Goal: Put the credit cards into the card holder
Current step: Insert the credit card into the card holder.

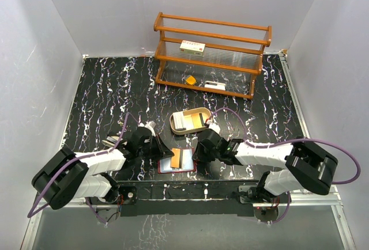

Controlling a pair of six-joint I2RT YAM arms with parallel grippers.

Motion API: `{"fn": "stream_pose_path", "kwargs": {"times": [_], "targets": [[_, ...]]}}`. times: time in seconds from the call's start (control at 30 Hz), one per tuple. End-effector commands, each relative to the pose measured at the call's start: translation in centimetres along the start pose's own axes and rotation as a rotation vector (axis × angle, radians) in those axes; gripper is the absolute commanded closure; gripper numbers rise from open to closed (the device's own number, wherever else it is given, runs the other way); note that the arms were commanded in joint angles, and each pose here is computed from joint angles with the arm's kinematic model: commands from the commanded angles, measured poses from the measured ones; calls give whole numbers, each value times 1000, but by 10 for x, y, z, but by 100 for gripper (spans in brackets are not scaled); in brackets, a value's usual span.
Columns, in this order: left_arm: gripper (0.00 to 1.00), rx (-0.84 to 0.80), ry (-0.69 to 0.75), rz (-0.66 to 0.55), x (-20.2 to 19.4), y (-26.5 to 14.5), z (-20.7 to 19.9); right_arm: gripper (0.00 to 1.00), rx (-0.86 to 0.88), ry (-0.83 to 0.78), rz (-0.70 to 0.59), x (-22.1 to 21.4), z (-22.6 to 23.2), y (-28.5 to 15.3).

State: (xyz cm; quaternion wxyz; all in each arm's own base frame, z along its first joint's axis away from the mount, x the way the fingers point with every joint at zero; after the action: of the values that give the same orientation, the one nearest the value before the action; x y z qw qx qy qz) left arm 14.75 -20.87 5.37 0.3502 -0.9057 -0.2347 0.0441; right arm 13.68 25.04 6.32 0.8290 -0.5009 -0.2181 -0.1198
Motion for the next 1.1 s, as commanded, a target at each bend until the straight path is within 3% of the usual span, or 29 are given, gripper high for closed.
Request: {"fn": "stream_pose_path", "kwargs": {"times": [0.0,0.3,0.47,0.57,1.07], "targets": [[100,45,-67,-33,-5,3,17,87,14,57,34,-13,-2,-1],[100,39,-91,-34,-16,8,14,86,54,111,-9,-7,3,-10],[67,60,-49,-68,-8,-2,2,74,21,1,-25,8,7,-29],[58,59,-21,-82,-4,-8,-8,68,-7,-39,-30,11,4,-39],[50,77,-1,-24,-12,-5,-5,52,-62,-67,-46,10,-8,-41]]}}
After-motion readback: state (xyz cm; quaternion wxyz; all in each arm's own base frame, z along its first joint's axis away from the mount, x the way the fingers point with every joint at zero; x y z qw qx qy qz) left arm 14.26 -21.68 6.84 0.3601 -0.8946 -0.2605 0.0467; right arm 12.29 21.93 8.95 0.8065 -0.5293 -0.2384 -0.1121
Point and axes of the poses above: each gripper's point midway between its finger pads, its own y axis out along the fingers, its own z axis along the line the jaws close on, x = y × z, the point moved 5 cm from there along -y, back along the fingers, and after that the axes turned 12 degrees about -y, right-handed, at the moved point
